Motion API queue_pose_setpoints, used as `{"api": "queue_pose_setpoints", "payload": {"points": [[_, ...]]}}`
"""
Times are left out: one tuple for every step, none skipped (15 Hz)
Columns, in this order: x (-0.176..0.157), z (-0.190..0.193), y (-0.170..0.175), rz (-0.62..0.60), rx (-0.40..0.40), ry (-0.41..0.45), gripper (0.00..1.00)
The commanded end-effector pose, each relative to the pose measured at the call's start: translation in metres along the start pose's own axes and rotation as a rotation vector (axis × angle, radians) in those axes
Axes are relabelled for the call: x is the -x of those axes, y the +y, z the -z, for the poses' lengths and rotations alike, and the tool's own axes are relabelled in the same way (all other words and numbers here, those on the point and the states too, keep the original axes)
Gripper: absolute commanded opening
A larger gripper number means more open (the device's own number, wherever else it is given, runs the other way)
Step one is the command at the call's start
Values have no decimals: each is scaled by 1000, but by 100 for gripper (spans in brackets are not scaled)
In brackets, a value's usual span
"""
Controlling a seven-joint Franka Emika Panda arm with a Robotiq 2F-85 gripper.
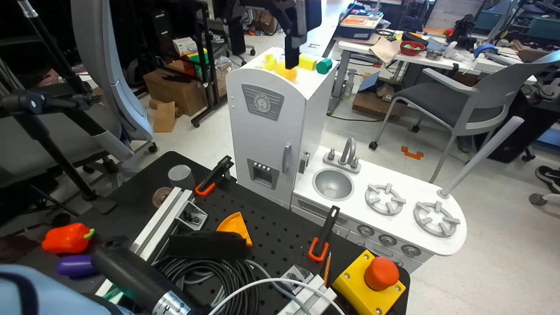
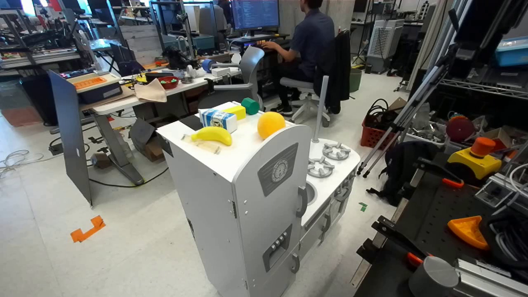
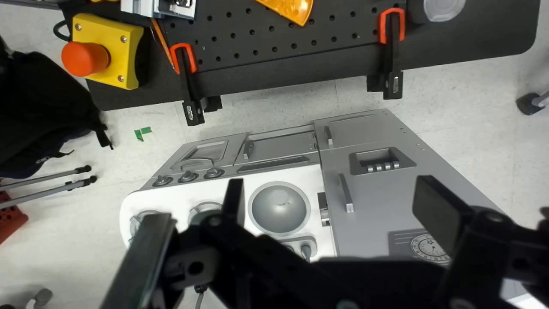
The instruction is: Open the cabinet door
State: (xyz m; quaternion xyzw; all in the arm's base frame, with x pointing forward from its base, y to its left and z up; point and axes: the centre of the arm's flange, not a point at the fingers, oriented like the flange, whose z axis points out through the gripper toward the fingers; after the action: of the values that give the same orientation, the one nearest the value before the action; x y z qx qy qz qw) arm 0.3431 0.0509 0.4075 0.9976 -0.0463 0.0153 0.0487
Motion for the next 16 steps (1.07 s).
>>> {"api": "queue_pose_setpoints", "payload": {"points": [[-13, -9, 4, 5, -25, 20, 100], [-26, -14, 5, -6, -36, 19, 100], [-36, -19, 4, -15, -46, 24, 100], [-45, -24, 4, -25, -57, 27, 100], [-56, -31, 2, -39, -70, 27, 100], [-66, -39, 0, -51, -83, 27, 100], [-74, -45, -2, -61, -94, 32, 100], [-85, -52, -6, -76, -107, 32, 100], [-96, -59, -10, -94, -116, 30, 100], [-109, -64, -15, -114, -124, 28, 100], [-120, -69, -19, -131, -130, 28, 100], [-134, -71, -24, -155, -134, 29, 100], [-153, -70, -34, -177, -134, 30, 100], [-171, -71, -39, -201, -133, 23, 100], [-185, -72, -43, -226, -131, 15, 100], [-202, -78, -45, -252, -132, 6, 100]]}}
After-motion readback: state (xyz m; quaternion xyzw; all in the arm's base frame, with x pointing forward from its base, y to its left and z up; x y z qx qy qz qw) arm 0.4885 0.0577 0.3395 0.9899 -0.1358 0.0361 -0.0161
